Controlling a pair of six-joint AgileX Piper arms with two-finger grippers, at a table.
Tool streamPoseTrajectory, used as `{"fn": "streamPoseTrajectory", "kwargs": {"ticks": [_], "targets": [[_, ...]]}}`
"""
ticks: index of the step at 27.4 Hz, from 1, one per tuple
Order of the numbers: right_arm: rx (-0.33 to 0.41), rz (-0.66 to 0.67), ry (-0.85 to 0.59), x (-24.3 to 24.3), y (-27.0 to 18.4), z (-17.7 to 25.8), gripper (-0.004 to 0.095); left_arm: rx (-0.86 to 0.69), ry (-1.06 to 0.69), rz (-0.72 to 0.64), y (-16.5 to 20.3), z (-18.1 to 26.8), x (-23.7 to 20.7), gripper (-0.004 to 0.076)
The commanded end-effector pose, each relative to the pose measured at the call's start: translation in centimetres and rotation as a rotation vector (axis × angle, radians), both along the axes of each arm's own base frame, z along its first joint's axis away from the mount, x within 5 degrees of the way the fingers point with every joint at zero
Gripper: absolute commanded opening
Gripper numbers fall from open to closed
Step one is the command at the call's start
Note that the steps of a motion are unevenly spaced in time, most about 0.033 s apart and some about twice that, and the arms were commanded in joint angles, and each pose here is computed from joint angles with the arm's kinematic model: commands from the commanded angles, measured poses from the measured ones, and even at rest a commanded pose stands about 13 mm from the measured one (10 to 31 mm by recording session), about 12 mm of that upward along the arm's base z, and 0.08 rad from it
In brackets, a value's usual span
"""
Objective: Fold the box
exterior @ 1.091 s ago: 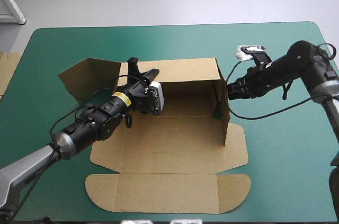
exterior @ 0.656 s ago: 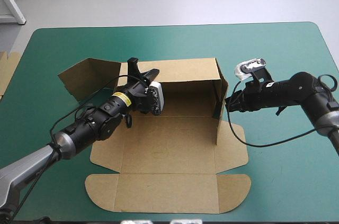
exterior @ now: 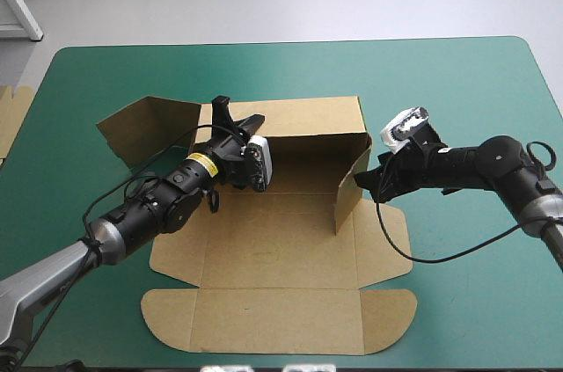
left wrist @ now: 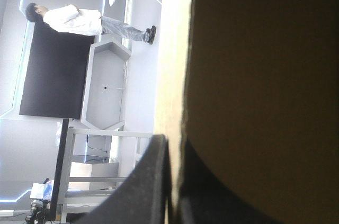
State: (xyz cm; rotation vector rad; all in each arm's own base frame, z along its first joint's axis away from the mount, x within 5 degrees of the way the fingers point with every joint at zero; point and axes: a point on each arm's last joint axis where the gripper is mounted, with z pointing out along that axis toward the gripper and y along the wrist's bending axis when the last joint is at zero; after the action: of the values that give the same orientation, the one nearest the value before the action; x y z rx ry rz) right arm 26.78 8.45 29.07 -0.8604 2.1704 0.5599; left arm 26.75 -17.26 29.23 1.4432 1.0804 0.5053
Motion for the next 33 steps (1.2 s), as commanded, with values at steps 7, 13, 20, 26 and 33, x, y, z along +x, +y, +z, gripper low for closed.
{"fn": "streamPoseTrajectory", "kwargs": {"ticks": [7, 13, 20, 26, 33], "targets": [[0.106, -0.022, -0.160, 0.5, 0.4, 2.6, 0.0654, -0.036, -0.030, 0.001, -0.1, 1.3, -0.2, -0.0010], [0.173, -0.067, -0.096, 1.1, 0.7, 2.0, 0.0652, -0.010, -0.044, -0.005, -0.1, 1.2, -0.2, -0.0010], [0.162, -0.075, -0.042, 1.2, 1.0, 2.0, 0.0568, 0.019, -0.062, -0.017, -0.1, 1.2, -0.2, -0.0010], [0.066, -0.107, -0.020, 1.7, 2.8, 3.1, 0.0537, 0.025, -0.057, -0.017, -0.2, 1.0, -0.1, -0.0010], [0.103, -0.198, 0.032, 1.8, 3.8, 3.4, 0.0536, 0.023, -0.058, -0.017, -0.2, 1.0, -0.1, -0.0010]]}}
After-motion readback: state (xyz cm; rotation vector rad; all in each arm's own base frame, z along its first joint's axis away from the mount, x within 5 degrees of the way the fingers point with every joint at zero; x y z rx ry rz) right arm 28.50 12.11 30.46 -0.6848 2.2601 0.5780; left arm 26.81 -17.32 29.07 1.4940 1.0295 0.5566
